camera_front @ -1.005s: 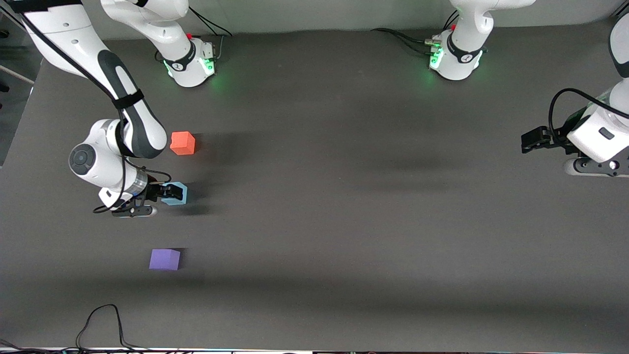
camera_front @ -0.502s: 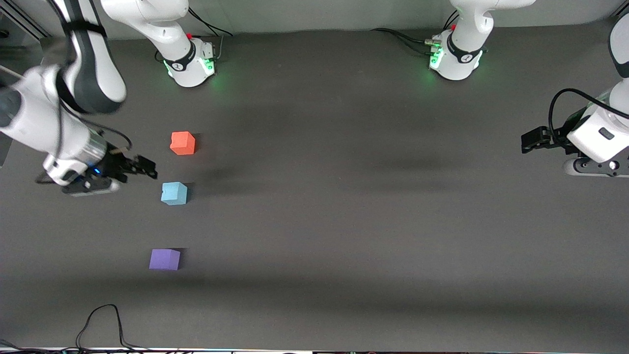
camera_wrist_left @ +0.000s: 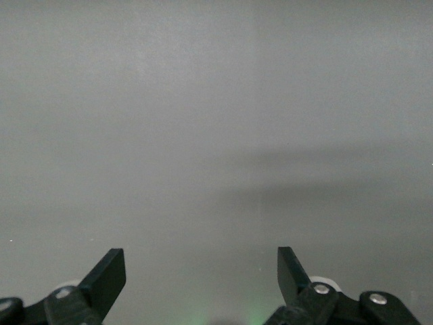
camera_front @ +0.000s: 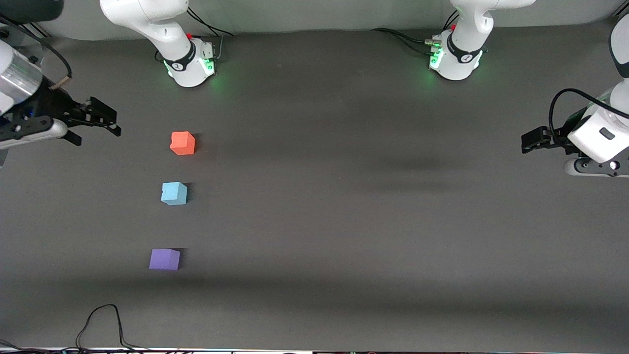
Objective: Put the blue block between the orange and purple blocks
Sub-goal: 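Set down the blue block, open the right gripper and raise it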
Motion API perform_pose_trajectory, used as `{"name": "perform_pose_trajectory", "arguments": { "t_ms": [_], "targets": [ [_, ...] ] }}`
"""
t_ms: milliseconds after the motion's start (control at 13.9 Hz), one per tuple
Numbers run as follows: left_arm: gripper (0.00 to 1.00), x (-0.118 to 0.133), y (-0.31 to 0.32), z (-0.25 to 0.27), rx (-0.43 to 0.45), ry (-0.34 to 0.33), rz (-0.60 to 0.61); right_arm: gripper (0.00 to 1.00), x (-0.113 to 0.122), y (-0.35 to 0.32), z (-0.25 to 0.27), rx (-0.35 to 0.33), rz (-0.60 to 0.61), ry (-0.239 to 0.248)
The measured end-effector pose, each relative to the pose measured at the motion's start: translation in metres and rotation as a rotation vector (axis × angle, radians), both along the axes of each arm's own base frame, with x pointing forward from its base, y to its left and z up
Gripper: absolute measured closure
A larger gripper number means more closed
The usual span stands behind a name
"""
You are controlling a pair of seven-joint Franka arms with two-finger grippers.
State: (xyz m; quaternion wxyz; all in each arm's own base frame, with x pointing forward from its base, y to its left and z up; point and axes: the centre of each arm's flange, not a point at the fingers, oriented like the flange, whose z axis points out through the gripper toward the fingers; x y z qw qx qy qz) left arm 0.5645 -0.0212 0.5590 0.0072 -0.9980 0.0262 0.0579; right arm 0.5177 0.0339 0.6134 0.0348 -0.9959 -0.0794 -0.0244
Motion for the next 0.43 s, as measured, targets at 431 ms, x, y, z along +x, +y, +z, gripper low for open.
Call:
{"name": "perform_pose_trajectory", "arguments": {
  "t_ms": [431],
  "targets": [
    [0.0,0.0,0.0,0.0,-0.001,0.0,0.0,0.0,0.006,-0.001,-0.012,-0.006,-0.007,0.037]
  ]
}}
